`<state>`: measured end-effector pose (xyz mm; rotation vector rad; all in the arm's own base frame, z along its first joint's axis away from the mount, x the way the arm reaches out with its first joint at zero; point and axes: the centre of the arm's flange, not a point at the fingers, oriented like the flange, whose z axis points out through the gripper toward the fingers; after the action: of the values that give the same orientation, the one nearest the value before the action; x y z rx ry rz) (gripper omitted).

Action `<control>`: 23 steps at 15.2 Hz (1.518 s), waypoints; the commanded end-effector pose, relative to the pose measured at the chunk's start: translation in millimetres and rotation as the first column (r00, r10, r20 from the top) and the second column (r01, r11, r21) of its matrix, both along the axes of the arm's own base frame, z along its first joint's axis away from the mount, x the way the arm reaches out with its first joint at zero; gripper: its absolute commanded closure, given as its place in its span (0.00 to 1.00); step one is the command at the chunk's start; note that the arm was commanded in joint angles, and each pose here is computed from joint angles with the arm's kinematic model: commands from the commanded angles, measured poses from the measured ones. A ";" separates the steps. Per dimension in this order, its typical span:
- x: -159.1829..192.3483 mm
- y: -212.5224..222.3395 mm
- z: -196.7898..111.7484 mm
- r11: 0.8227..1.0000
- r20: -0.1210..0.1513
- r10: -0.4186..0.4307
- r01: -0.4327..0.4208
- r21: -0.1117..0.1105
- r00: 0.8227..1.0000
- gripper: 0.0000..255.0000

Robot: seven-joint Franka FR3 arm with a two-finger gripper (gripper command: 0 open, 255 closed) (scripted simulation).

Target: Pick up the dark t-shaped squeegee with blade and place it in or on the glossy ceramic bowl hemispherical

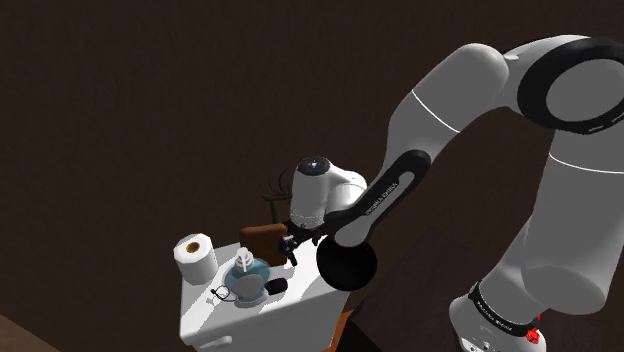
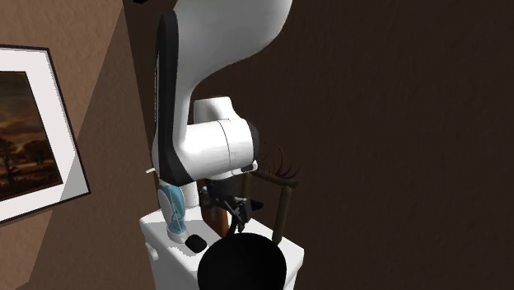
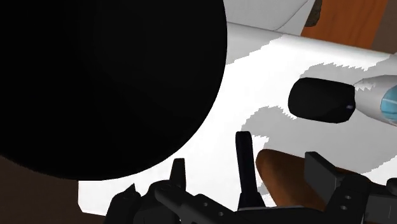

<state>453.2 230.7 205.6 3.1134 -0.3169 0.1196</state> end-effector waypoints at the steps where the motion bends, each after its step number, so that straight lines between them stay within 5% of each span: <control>1: 6.5 10.3 -25.4 1.000 -0.005 -0.011 0.010 -0.011 1.000 0.00; 10: 13.7 15.5 -80.7 1.000 -0.008 -0.017 0.017 -0.016 1.000 0.00; 18: 13.7 15.5 -80.7 1.000 -0.008 -0.017 0.017 -0.016 1.000 0.00; 19: 13.7 15.5 -80.7 1.000 -0.008 -0.017 0.017 -0.016 1.000 1.00; 23: 12.9 14.8 -80.3 1.000 -0.008 -0.017 0.017 -0.016 1.000 1.00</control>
<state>466.8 247.4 127.6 3.0990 -0.3363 0.1165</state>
